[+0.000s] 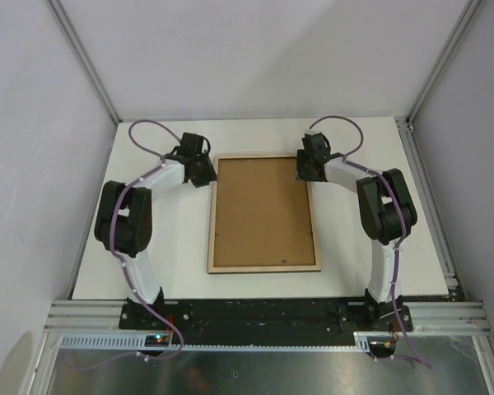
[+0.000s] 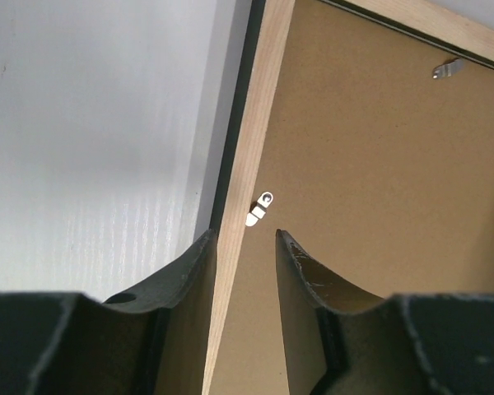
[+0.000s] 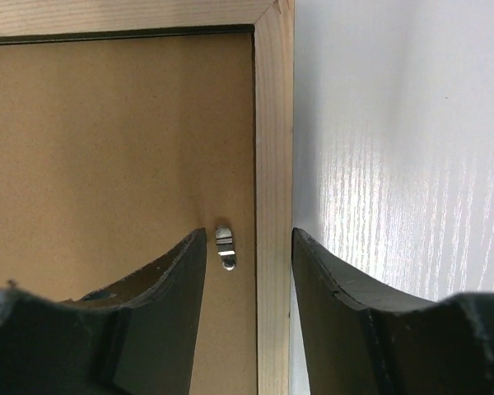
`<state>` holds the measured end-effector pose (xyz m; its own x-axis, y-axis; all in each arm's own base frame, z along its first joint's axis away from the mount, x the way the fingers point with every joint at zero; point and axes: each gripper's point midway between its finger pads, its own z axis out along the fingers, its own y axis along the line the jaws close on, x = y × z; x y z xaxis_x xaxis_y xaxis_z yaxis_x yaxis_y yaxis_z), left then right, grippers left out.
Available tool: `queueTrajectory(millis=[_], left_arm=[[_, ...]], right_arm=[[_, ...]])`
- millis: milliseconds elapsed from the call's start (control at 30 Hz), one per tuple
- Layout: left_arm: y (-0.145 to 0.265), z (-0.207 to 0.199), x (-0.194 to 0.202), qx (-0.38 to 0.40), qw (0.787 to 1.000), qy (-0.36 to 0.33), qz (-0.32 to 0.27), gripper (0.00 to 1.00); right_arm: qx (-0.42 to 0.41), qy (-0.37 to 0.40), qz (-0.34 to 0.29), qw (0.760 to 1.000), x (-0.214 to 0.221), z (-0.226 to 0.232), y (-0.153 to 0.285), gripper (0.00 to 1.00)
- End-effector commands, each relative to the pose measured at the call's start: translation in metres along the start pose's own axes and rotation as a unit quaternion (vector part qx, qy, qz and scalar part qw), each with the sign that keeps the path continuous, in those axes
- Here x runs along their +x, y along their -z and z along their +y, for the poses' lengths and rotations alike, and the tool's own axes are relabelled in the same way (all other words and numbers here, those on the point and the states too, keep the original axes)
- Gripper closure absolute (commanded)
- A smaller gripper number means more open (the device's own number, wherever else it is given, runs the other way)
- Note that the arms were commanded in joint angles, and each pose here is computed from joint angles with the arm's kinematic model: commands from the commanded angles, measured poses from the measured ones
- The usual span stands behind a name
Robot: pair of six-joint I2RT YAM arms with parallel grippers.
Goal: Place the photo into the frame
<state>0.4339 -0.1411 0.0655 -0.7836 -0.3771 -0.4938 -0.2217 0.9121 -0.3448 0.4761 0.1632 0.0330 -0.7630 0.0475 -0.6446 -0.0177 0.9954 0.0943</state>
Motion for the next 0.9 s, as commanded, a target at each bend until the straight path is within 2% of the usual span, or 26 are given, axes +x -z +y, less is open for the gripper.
queueTrajectory(millis=[0, 333, 600, 867], left_arm=[[-0.002, 0.001, -0.018, -0.011, 1.0, -0.009, -0.024, 0.61], [-0.008, 0.0, -0.022, -0.015, 0.999, -0.017, -0.026, 0.61], [-0.014, 0.001, -0.026, -0.02, 0.999, -0.027, -0.028, 0.55], [-0.022, 0.007, -0.019, -0.029, 0.999, -0.039, -0.017, 0.51]], right_arm=[[-0.01, 0.001, 0.024, 1.0, 0.013, -0.002, 0.011, 0.52], [0.004, 0.009, 0.03, 0.999, 0.016, -0.01, 0.011, 0.62], [0.003, 0.008, 0.031, 0.999, 0.016, -0.01, 0.012, 0.86], [-0.002, 0.006, 0.032, 0.999, 0.016, -0.009, 0.012, 0.89]])
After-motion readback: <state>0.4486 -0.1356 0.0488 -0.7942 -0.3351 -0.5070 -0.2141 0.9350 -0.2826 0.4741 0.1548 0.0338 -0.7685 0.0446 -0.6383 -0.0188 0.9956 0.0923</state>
